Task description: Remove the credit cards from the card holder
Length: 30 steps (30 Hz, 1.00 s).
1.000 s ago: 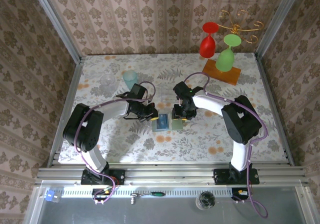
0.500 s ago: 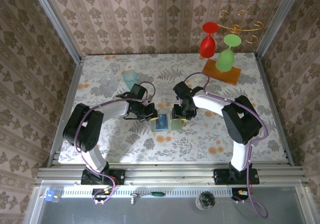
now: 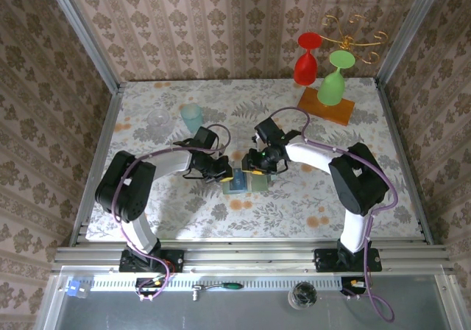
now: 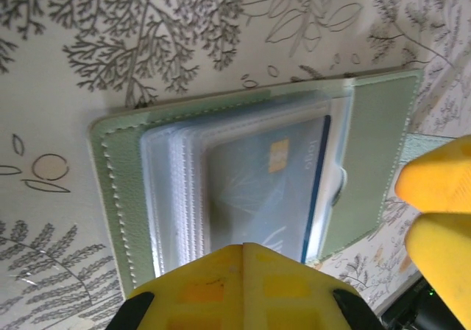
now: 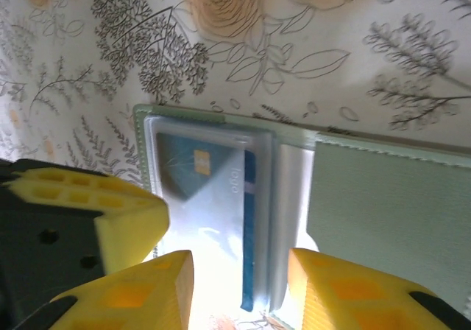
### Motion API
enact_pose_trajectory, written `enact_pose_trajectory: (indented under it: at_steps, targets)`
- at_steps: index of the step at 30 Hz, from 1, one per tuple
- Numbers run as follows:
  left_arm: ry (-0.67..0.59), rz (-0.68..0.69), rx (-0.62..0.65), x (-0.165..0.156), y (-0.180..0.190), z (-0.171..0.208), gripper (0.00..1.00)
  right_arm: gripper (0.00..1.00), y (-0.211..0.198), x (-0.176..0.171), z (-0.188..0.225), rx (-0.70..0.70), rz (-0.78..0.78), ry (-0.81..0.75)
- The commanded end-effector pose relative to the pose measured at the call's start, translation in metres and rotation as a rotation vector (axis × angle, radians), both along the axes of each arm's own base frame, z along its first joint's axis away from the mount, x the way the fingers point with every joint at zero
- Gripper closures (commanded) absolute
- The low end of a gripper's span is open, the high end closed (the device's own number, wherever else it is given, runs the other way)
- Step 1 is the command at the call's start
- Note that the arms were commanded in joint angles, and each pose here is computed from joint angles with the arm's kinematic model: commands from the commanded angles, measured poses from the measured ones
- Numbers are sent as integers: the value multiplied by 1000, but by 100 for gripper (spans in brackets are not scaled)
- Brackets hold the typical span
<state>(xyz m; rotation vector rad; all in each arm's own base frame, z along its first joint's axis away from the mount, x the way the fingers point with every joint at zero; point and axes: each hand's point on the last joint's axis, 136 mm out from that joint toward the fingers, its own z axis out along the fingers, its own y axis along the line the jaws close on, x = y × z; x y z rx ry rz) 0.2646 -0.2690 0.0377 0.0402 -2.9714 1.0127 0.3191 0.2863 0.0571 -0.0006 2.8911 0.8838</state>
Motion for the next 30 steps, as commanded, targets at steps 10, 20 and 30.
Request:
enact_pose_trajectory:
  at_steps: [10, 20, 30]
  targets:
    - [44, -22, 83, -15, 14, -20, 99, 71, 21, -12, -21, 112, 20, 85]
    - [39, -17, 78, -15, 14, -19, 99, 79, 21, -15, -33, 98, 22, 110]
    - [35, -16, 78, -15, 14, -17, 99, 75, 4, -17, -38, -7, 22, 87]
